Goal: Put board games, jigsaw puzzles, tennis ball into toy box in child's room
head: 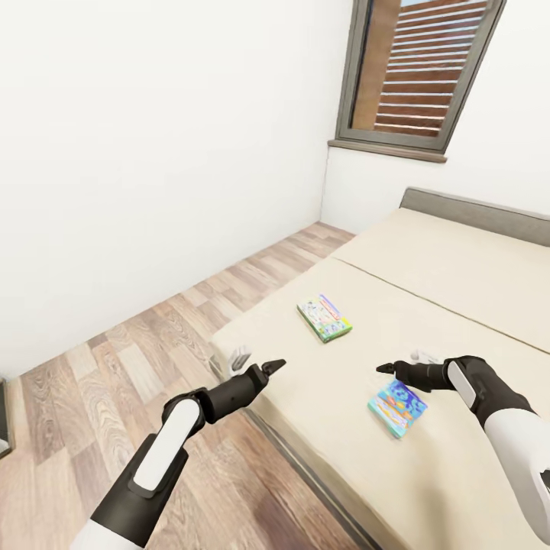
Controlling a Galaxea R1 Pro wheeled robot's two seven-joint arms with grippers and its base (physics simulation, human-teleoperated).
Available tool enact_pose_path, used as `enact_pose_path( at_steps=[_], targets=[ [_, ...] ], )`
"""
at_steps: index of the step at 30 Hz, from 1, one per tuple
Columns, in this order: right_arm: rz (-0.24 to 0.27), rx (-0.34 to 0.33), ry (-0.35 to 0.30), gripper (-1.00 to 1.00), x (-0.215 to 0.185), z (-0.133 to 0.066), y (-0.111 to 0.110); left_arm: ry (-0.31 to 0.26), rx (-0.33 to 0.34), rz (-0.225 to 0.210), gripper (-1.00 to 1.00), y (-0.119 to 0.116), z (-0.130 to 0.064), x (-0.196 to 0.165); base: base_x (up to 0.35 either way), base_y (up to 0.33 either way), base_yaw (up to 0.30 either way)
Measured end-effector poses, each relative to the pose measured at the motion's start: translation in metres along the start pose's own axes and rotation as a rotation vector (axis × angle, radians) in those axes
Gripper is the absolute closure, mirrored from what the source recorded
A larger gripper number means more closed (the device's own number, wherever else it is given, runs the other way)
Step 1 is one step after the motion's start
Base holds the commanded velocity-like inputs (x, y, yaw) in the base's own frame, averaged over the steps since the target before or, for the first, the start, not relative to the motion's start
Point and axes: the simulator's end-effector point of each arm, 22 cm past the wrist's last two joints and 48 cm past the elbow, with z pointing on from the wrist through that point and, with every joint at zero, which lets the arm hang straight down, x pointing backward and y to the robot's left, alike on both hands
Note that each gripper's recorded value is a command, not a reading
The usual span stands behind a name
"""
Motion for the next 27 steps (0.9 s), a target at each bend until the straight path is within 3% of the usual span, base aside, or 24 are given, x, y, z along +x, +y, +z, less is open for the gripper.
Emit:
enact_pose_path(
  at_steps=[10,19,27],
  targets=[
    [0.001,0.000,0.000,-1.00,0.000,0.000,0.000,0.002,-0.006,0.063,-1.00,-0.006,0.008,0.016,-0.037,0.000,0.040],
    [0.001,0.001,0.001,-1.00,0.000,0.000,0.000,-0.002,-0.009,0.073,-1.00,-0.004,0.008,0.016,-0.240,0.000,0.005],
    [0.000,0.000,0.000,-1.00,0.000,0.000,0.000,-0.002,-0.011,0.074,-1.00,-0.004,0.008,0.016,-0.107,0.000,0.001]
  ],
)
